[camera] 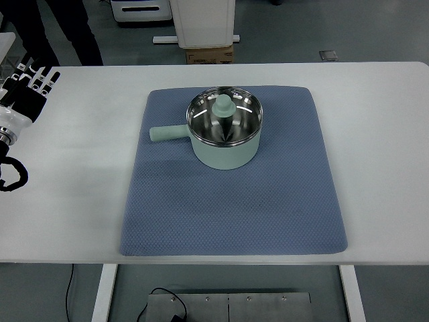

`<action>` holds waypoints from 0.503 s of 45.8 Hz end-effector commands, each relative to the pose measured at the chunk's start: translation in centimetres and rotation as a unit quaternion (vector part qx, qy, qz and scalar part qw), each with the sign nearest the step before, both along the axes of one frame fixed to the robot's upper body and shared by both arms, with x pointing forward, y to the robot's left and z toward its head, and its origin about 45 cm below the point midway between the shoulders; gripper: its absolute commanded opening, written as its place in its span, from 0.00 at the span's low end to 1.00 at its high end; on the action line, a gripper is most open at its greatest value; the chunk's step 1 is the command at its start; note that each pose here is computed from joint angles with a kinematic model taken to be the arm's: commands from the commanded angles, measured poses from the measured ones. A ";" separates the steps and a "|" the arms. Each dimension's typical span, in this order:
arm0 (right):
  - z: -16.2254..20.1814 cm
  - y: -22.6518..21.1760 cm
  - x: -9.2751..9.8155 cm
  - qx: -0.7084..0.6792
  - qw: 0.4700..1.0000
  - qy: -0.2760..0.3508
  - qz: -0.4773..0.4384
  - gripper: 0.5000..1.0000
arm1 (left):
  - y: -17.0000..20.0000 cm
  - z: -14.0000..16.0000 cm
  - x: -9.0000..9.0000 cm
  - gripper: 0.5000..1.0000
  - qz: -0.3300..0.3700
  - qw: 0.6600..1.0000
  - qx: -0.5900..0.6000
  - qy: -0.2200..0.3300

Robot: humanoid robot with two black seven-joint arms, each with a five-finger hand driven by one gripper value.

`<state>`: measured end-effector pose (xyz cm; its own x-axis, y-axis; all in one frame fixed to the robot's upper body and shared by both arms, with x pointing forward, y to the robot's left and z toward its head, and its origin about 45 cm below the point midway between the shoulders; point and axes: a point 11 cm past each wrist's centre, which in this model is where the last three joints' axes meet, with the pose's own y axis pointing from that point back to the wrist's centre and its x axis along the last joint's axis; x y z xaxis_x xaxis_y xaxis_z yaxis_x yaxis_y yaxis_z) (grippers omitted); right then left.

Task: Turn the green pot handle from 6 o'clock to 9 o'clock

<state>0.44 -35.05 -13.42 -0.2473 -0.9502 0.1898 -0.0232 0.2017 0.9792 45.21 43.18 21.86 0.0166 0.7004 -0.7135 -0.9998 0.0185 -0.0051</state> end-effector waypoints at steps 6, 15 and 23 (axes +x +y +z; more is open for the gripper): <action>0.0 0.0 0.0 0.001 1.000 0.000 -0.001 1.00 | 1.0 -1.3 -0.9 1.00 0.012 1.000 0.004 0.016; -0.1 0.2 -0.7 0.004 1.000 0.007 -0.003 1.00 | 1.2 -1.9 -1.3 1.00 0.014 1.000 0.004 0.022; 0.0 0.2 0.7 0.004 1.000 -0.006 0.000 1.00 | 1.1 -1.7 -1.2 1.00 0.013 1.000 0.003 0.019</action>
<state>0.48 -34.81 -13.45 -0.2505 -0.9508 0.1823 -0.0234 0.1942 0.9807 43.90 44.42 20.01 -0.0342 0.7068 -0.7066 -0.9992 -0.0104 0.0380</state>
